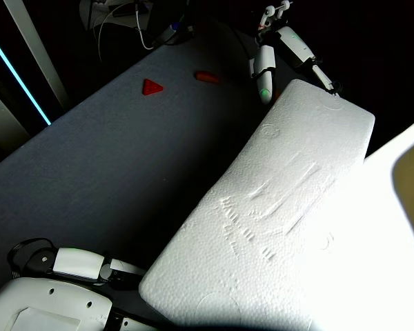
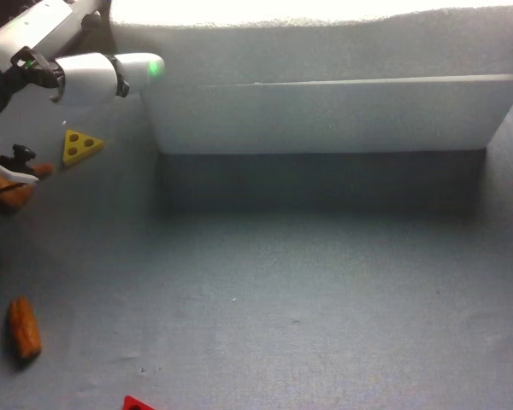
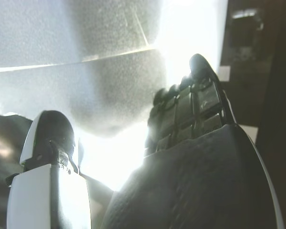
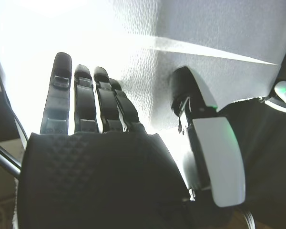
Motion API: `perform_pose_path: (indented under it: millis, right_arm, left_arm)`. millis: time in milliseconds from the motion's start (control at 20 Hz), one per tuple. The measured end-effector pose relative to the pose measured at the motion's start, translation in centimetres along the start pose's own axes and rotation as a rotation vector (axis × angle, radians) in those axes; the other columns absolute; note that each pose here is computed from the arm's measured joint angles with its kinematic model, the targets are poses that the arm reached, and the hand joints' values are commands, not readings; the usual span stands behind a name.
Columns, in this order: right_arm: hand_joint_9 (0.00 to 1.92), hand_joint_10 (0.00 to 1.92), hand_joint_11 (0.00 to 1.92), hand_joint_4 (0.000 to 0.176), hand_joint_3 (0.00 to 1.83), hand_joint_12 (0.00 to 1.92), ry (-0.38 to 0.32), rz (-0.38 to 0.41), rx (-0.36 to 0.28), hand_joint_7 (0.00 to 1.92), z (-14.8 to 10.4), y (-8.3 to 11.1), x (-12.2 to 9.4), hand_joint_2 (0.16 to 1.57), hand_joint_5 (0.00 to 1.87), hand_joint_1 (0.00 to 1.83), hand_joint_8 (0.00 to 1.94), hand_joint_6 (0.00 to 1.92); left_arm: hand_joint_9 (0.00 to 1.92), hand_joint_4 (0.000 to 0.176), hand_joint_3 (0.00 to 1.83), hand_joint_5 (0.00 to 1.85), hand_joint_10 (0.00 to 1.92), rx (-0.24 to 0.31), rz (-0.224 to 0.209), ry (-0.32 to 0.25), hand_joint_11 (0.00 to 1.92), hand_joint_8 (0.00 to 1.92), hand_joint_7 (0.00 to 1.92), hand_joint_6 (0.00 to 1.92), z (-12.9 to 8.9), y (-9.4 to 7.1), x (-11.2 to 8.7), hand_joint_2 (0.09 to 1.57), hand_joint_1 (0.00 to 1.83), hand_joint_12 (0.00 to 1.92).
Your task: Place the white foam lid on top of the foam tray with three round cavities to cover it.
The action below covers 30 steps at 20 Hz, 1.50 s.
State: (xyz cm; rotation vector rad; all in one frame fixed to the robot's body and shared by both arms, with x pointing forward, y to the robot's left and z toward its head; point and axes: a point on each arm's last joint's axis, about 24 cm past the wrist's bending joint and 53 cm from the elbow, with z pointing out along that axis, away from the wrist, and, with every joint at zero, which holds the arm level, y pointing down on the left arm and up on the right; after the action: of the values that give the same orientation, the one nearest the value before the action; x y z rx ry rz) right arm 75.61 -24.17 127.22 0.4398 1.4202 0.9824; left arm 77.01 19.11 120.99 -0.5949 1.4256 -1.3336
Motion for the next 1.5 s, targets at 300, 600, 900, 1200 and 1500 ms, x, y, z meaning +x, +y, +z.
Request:
perform_pose_path:
  millis: [300, 600, 900, 1200, 1500]
  right_arm:
    - [0.00, 0.00, 0.00, 0.000, 0.00, 0.31, -0.001, 0.004, 0.001, 0.00, 0.0, -0.1, 0.0, 1.33, 0.00, 0.36, 0.00, 0.00]
    - [0.03, 0.01, 0.00, 0.000, 0.00, 0.63, -0.018, 0.017, 0.027, 0.01, 0.0, -1.3, -0.1, 1.34, 0.00, 0.40, 0.00, 0.00]
    - [0.01, 0.00, 0.00, 0.000, 0.00, 0.40, -0.017, 0.017, 0.047, 0.00, -0.2, -2.0, 0.0, 1.34, 0.00, 0.34, 0.00, 0.00]
    - [0.01, 0.00, 0.00, 0.000, 0.00, 0.21, -0.003, 0.008, 0.062, 0.00, -0.6, -2.4, 0.2, 1.36, 0.00, 0.43, 0.00, 0.00]
    - [0.00, 0.00, 0.00, 0.000, 0.00, 0.00, 0.004, -0.019, 0.069, 0.00, -1.5, -2.6, 0.0, 1.34, 0.00, 0.47, 0.00, 0.00]
  left_arm:
    - [0.00, 0.000, 0.00, 0.15, 0.00, 0.002, 0.003, 0.002, 0.00, 0.00, 0.00, 0.00, 0.0, -0.1, 0.1, 1.09, 0.53, 0.63]
    - [0.00, 0.007, 0.00, 0.08, 0.00, -0.009, 0.012, 0.017, 0.00, 0.00, 0.00, 0.00, 0.9, 0.1, 0.7, 1.09, 0.48, 0.81]
    - [0.00, 0.035, 0.00, 0.10, 0.00, -0.007, 0.017, 0.030, 0.00, 0.00, 0.00, 0.01, 0.9, 0.1, 1.2, 1.09, 0.54, 0.84]
    - [0.00, 0.019, 0.00, 0.12, 0.00, 0.002, 0.011, 0.032, 0.00, 0.00, 0.00, 0.00, 0.8, -0.2, 1.2, 1.09, 0.54, 0.68]
    - [0.00, 0.000, 0.00, 0.13, 0.00, 0.007, 0.031, 0.043, 0.00, 0.00, 0.00, 0.00, 0.2, -0.4, 1.2, 1.11, 0.56, 0.58]
